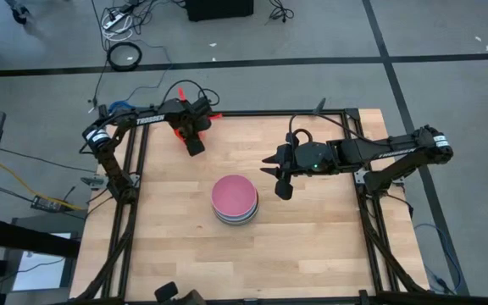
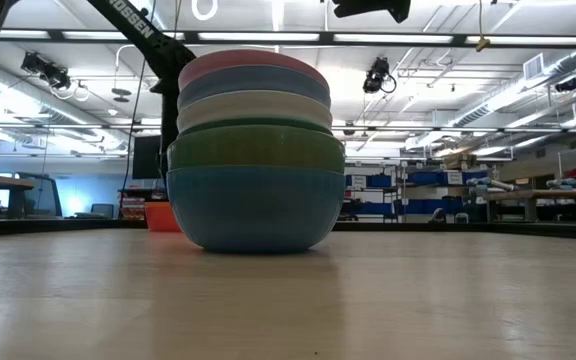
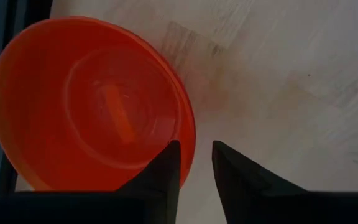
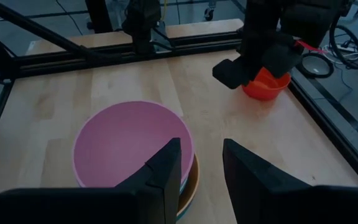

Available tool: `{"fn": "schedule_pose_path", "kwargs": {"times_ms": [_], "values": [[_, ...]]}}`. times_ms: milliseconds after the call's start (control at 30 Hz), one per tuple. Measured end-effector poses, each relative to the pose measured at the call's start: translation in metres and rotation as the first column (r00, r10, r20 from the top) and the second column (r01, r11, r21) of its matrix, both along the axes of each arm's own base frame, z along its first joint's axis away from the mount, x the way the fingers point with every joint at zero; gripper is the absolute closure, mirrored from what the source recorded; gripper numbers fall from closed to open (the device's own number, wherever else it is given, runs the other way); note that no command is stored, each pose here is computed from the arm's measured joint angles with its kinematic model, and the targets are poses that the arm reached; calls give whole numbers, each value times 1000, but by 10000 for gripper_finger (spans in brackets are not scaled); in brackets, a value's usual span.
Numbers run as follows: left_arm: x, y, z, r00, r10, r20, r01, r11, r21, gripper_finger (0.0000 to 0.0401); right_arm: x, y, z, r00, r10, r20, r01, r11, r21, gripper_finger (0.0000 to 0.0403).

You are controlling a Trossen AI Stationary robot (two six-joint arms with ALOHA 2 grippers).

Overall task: Nest bowls inside each other
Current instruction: Stack the orange bowl on top of the pink bowl

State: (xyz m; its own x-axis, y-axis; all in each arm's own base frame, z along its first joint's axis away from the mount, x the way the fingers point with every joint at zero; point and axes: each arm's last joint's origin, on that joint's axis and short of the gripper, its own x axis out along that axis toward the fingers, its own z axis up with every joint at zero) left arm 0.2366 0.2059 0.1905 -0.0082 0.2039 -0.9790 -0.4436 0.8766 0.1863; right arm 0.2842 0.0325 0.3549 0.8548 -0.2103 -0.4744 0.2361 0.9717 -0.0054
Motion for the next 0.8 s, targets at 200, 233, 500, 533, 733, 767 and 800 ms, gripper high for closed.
{"fn": "schedule_pose_path", "kwargs": {"times_ms": [200, 233, 500, 533, 733, 767, 800], "values": [[0, 0, 0, 1000, 0, 3, 0, 1000, 2, 324, 0, 0, 0, 1000, 0, 0, 0, 1000, 0, 296], [0, 0, 0, 1000, 0, 3, 0, 1000, 2, 324, 0, 0, 0, 1000, 0, 0, 0, 1000, 0, 296], [1, -1, 1, 1000, -3, 18, 3, 1000, -8, 325, 0, -1, 0, 1000, -1, -1, 1, 1000, -2, 296], [0, -1, 2, 1000, -3, 21, 3, 1000, -5, 325, 0, -1, 0, 1000, -1, -1, 1, 1000, -2, 296], [-1, -3, 18, 998, -6, 63, 4, 1000, 31, 325, 0, -1, 0, 1000, -1, 0, 1, 1000, -2, 296], [-1, -3, 21, 998, -6, 70, 3, 999, 37, 325, 0, -1, 0, 1000, -1, -1, 1, 1000, -2, 296], [-1, -3, 23, 997, -6, 74, 3, 999, 40, 325, 0, -1, 0, 1000, -1, -1, 1, 1000, -2, 296]]}}
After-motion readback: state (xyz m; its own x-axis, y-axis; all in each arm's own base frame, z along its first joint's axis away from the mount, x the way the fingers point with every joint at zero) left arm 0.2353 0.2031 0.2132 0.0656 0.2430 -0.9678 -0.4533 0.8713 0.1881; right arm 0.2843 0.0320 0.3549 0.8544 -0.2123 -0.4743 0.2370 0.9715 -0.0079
